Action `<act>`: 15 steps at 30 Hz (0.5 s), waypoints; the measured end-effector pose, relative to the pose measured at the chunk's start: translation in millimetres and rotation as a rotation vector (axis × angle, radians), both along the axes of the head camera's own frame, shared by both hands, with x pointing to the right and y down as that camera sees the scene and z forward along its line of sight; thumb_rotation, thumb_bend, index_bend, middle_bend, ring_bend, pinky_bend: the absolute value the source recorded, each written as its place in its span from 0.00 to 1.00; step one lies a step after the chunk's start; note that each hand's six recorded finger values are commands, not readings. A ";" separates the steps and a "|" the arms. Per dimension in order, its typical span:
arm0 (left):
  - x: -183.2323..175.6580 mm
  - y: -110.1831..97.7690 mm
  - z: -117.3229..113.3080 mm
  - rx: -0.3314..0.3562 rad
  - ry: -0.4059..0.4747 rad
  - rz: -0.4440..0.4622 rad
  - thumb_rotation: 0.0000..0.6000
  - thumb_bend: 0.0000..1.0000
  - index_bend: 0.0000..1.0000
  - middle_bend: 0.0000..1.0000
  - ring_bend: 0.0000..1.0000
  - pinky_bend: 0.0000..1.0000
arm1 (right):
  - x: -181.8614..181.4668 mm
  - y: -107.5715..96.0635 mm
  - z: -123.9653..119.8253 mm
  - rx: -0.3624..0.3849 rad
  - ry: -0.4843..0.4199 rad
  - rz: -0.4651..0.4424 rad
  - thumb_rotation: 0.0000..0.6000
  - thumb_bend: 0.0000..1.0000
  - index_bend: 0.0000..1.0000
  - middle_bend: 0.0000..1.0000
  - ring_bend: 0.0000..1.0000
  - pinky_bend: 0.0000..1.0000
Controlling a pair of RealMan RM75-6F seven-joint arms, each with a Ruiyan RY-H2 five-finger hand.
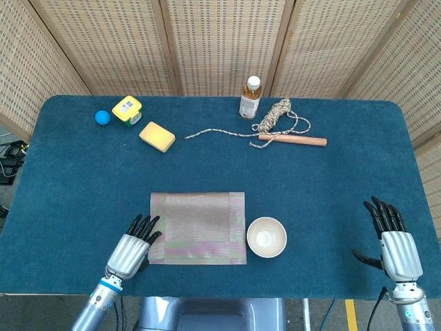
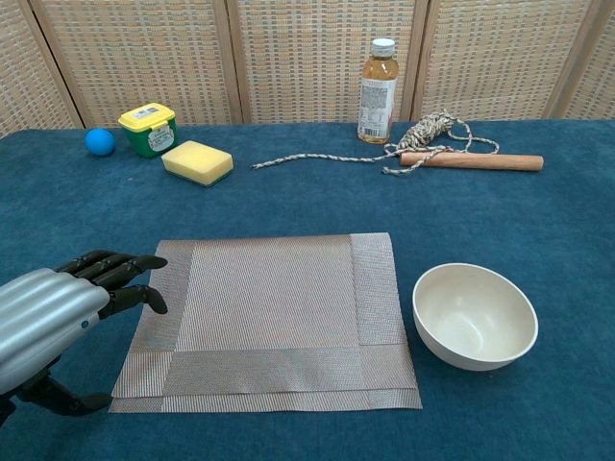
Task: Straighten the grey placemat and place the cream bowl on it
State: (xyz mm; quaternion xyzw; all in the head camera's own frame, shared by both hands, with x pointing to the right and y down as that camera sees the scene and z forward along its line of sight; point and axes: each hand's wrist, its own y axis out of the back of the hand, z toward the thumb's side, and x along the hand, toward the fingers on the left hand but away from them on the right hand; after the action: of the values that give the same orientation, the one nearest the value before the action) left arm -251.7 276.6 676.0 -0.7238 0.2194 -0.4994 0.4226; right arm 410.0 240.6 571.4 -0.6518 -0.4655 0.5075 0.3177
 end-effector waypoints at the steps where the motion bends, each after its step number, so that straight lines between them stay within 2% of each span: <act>1: 0.9 -0.3 0.6 0.000 -0.003 0.000 1.00 0.18 0.25 0.00 0.00 0.00 | -0.1 0.0 -0.1 0.000 -0.001 0.000 1.00 0.22 0.03 0.00 0.00 0.00; 15: 4.3 -1.1 10.7 -0.021 -0.030 0.006 1.00 0.18 0.26 0.00 0.00 0.00 | -0.4 0.2 -1.0 0.001 -0.007 0.007 1.00 0.22 0.03 0.00 0.00 0.00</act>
State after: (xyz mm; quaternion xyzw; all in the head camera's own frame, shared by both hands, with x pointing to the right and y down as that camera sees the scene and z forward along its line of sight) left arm -247.3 275.5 686.6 -0.7214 0.2056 -0.5111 0.4198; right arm 409.5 240.8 570.3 -0.6517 -0.4692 0.5061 0.3146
